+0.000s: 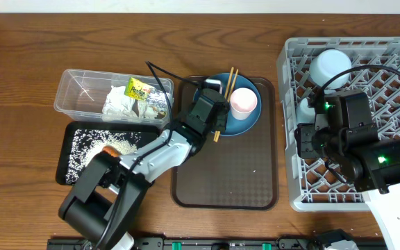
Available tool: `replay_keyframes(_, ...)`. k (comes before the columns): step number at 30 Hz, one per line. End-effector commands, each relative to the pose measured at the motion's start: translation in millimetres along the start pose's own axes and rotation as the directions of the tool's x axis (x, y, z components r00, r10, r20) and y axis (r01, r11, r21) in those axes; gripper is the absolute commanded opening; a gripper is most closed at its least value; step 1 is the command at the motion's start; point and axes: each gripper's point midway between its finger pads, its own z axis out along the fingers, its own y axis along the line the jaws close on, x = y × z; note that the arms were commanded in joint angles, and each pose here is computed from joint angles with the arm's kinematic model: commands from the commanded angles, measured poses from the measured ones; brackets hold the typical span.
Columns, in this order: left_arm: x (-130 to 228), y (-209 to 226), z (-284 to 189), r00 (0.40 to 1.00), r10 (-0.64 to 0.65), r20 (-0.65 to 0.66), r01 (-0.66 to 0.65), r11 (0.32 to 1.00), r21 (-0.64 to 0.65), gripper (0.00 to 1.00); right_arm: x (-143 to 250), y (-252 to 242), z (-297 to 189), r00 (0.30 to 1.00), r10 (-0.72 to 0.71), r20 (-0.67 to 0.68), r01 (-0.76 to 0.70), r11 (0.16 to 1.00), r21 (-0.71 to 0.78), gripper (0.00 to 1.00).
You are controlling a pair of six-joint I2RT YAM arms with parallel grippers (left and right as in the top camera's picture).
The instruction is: Sort waste into correct bins and load items into the dishwasher rack
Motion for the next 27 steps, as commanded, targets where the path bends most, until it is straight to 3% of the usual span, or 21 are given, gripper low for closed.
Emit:
replay_keyframes(1, 3.7, 3.4, 6.5, 1.000, 0.020, -0.008, -0.020, 1.000, -0.021, 0.51, -0.5, -2.3, -0.9, 1.000, 0.013, 0.004, -0.013, 1.000, 0.006, 0.42)
replay_keyframes(11, 5.3, -2.7, 6.1, 1.000, 0.023, -0.014, -0.023, 1.000, 0.002, 0.51, -0.5, -2.3, -0.9, 1.000, 0.013, 0.004, -0.013, 1.000, 0.006, 0.42)
replay_keyframes(16, 5.9, -2.5, 6.1, 1.000, 0.023, -0.016, -0.023, 1.000, 0.002, 0.38, -0.5, -2.3, -0.9, 1.000, 0.013, 0.004, -0.013, 1.000, 0.006, 0.43)
replay_keyframes(27, 20.9, 2.4, 5.4, 0.996, 0.031, -0.079, -0.032, 0.999, -0.012, 0.35, -0.5, -2.3, -0.9, 1.000, 0.013, 0.004, -0.013, 1.000, 0.006, 0.43)
